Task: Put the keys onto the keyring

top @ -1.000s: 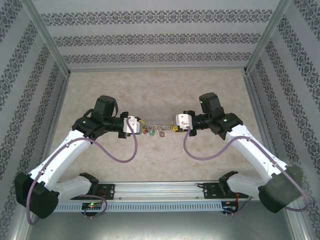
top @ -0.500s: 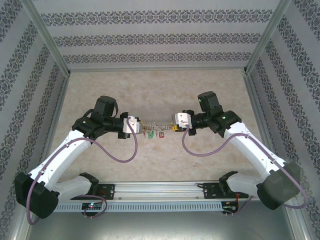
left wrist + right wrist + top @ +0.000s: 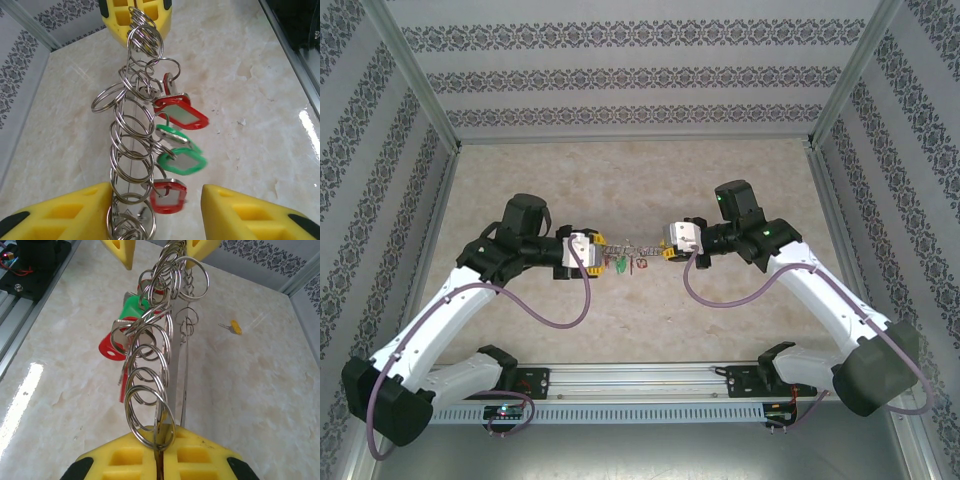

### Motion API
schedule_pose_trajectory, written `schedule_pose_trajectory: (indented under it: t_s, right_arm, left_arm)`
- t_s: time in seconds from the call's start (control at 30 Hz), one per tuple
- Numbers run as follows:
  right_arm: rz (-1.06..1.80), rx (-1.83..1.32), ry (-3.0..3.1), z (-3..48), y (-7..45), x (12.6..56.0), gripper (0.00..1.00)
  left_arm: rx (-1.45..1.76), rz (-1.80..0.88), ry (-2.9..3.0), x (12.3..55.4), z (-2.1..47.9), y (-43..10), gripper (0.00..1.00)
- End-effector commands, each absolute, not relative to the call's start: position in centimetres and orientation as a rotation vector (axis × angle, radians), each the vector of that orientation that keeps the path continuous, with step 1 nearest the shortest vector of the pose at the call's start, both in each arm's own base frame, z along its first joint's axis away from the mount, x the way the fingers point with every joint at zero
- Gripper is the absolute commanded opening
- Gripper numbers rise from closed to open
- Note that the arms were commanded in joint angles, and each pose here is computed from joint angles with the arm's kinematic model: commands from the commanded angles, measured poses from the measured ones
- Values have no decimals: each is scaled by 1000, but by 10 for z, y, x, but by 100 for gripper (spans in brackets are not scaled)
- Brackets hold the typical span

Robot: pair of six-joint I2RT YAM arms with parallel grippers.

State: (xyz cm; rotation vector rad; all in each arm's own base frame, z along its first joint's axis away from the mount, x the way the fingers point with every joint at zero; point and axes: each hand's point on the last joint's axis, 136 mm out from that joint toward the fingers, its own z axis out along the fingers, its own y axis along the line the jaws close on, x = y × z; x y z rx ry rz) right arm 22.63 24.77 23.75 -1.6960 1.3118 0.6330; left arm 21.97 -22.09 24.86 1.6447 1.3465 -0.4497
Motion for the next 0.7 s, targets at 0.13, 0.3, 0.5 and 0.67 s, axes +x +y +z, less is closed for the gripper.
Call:
schedule_pose_trajectory:
  t_s: [0.13, 0.3, 0.5, 0.67]
  right_arm:
    - [610, -1646, 1204, 272, 241, 226, 0]
    - [662, -1602, 1187, 283, 236, 221, 0]
    - [711, -1591, 1179, 287, 236, 216, 0]
    - [727, -1589, 1175, 287, 237, 216, 0]
  left_arm:
    - [1657, -415, 1403, 212, 239, -211, 50]
    - [1605, -353, 1410, 224, 238, -209, 50]
    - [1458, -258, 1382, 248, 251, -208, 53]
    - [1370, -303, 1336, 252, 269, -215, 54]
